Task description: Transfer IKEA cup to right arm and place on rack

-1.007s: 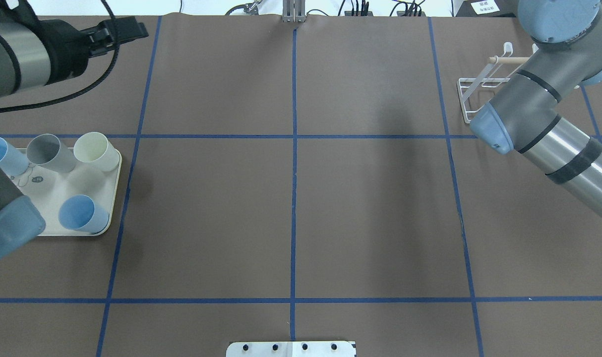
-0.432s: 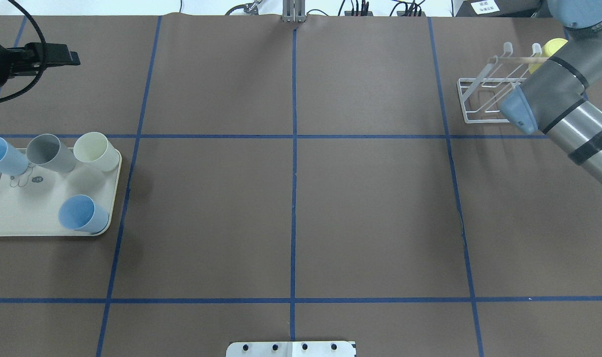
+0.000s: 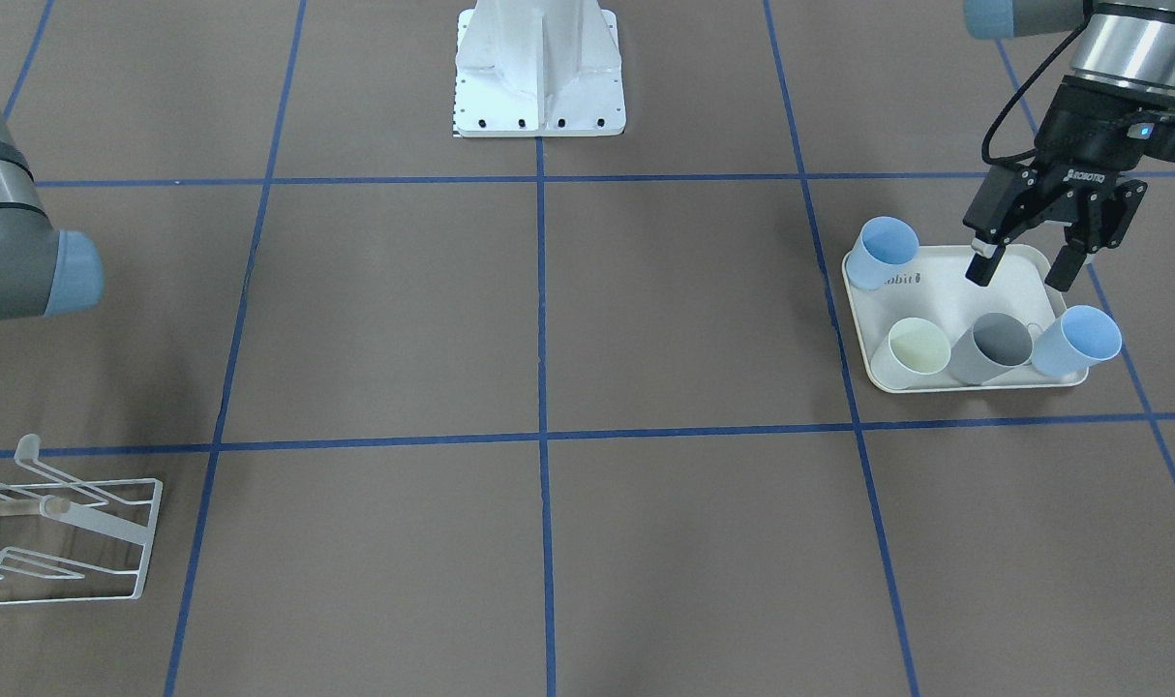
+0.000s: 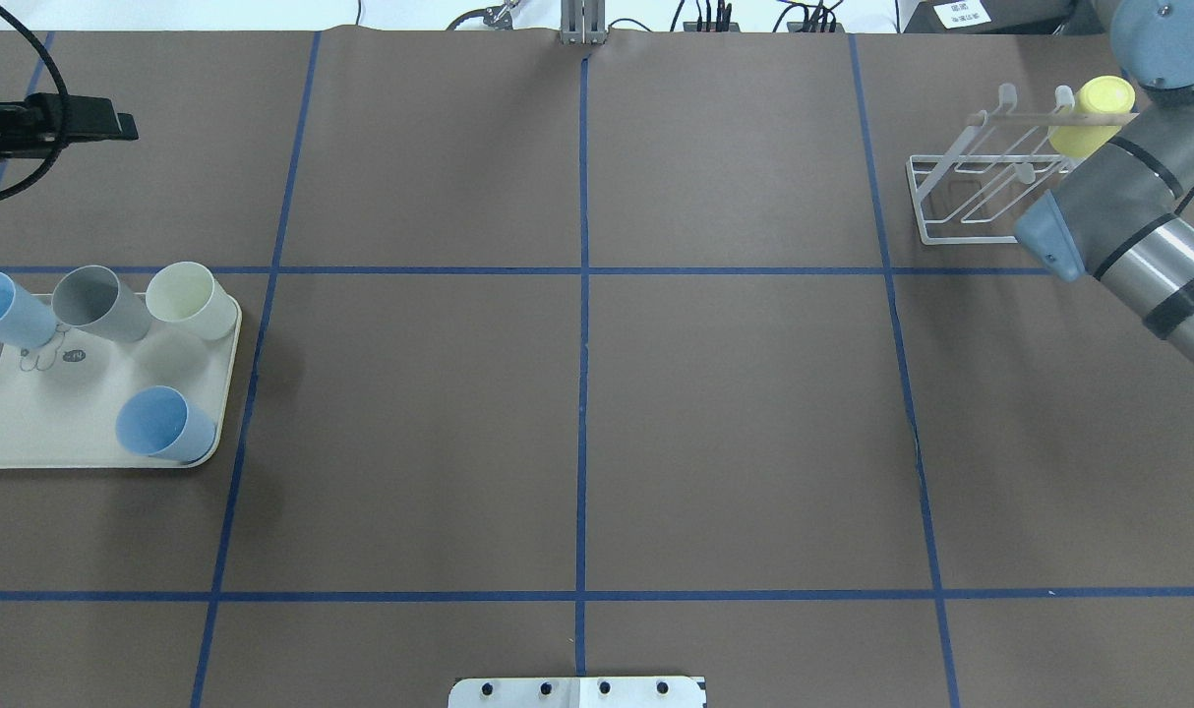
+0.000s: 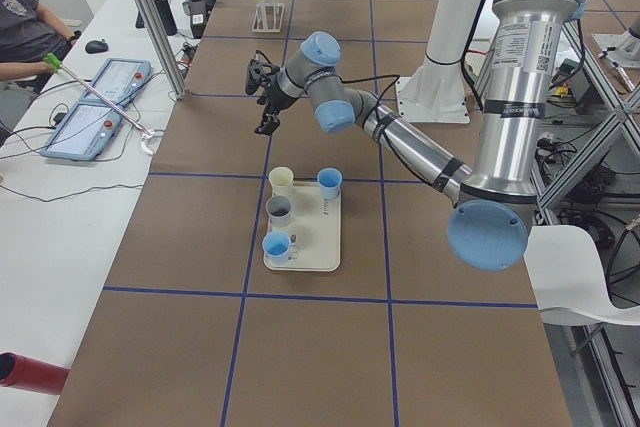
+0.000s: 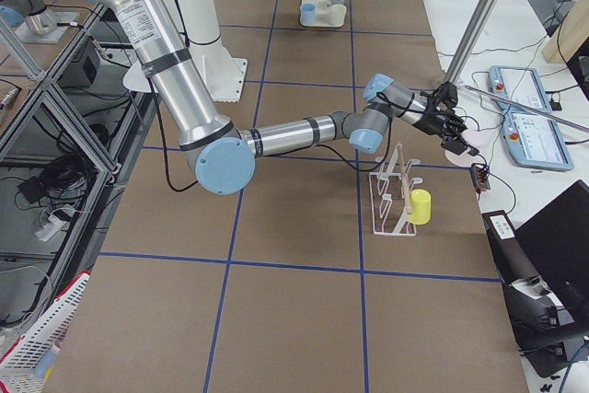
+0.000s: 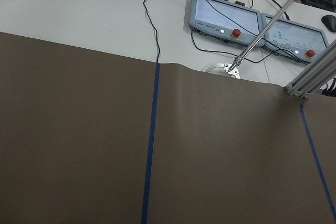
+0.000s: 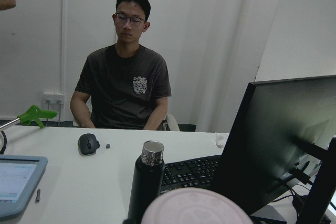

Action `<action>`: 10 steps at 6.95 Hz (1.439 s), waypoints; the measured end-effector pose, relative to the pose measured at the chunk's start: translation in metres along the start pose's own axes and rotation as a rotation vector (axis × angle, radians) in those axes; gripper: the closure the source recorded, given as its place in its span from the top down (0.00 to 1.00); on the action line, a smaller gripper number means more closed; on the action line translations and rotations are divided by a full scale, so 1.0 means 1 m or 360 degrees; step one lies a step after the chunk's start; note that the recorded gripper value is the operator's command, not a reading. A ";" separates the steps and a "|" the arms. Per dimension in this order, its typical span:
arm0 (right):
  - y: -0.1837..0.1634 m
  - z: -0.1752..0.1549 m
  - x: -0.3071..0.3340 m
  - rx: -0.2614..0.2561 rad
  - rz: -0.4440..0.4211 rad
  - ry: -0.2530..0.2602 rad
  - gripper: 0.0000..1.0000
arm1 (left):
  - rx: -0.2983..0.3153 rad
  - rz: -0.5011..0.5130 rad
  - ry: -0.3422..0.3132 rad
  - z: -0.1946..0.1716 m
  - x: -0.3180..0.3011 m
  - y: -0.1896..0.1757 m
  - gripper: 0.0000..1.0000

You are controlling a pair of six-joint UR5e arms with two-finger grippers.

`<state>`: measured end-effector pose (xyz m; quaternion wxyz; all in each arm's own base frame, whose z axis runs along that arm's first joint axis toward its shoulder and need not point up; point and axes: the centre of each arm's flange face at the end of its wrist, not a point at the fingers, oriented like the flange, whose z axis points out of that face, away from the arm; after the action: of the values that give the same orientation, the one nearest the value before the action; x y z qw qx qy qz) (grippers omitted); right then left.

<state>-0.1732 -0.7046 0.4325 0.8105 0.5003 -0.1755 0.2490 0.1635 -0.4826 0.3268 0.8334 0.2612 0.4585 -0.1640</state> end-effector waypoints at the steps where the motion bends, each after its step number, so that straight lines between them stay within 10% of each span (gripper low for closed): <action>1: 0.014 -0.001 0.004 -0.0021 -0.0018 -0.0001 0.00 | -0.0002 0.0001 -0.0002 0.001 -0.001 0.000 1.00; 10: 0.084 -0.036 0.017 -0.0098 -0.0113 -0.0031 0.00 | -0.0016 -0.0004 -0.0016 0.006 -0.005 0.001 1.00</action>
<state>-0.2067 -0.6366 0.4865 0.8322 0.4834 -0.1730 0.2096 0.1657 -0.4854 0.3339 0.8369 0.2558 0.4553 -0.1640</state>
